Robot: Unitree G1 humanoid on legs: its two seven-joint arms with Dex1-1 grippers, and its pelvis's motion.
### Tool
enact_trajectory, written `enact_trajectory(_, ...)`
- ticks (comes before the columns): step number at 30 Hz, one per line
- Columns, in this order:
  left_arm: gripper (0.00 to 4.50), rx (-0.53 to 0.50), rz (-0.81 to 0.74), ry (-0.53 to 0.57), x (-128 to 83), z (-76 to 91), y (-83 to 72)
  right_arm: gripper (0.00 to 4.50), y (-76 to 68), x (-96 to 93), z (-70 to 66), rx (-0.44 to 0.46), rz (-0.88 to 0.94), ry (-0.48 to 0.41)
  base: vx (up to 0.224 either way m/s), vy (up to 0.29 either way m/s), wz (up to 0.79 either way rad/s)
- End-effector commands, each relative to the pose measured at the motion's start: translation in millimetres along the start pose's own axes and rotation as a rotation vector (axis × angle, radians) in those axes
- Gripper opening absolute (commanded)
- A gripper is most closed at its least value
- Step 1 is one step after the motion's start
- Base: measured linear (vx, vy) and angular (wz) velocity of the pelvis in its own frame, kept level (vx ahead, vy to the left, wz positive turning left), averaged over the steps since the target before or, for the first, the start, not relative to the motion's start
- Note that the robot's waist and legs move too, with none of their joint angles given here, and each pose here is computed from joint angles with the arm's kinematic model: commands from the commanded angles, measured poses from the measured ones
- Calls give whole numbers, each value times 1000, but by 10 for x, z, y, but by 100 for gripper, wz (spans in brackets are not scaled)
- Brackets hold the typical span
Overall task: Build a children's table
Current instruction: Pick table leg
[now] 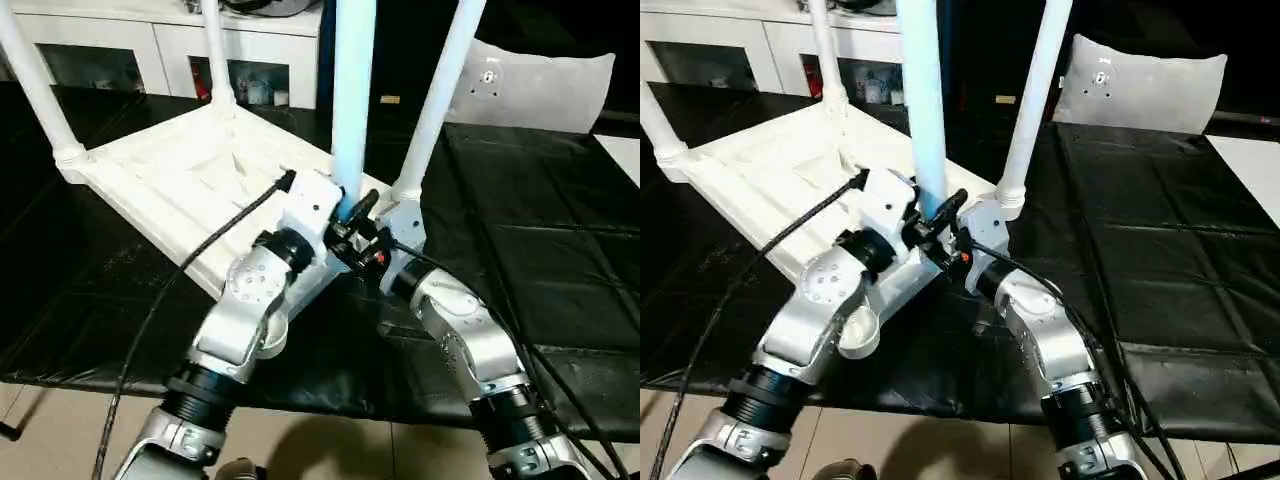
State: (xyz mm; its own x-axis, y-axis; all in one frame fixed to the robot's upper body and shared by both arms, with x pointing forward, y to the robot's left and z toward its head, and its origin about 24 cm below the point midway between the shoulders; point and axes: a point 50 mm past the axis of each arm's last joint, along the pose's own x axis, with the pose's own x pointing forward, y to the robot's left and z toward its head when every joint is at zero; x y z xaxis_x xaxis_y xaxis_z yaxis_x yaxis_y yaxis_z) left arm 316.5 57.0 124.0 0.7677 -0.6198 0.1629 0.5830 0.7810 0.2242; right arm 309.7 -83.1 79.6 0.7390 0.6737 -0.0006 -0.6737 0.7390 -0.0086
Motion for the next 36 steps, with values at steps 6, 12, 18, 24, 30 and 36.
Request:
enact_trajectory(6,210,-270,41,-7,9,-4,55,191,-39,-23,25,-29,-13,-9,0,0,0)
enact_trajectory(12,200,-420,42,-35,41,64,49,191,-61,-8,32,-36,-32,-4,0,0,0)
enact_trajectory(18,198,-398,65,-3,32,51,96,263,-87,-7,92,-21,-23,-37,0,0,0)
enact_trajectory(24,192,-395,41,25,20,88,214,315,-135,-53,189,30,4,-84,0,0,0)
enact_trajectory(30,192,-402,-22,76,-49,135,480,353,-251,-297,340,189,149,-168,0,0,0)
enact_trajectory(36,192,-516,-156,58,-97,239,554,417,-550,-433,375,291,33,-134,0,0,0)
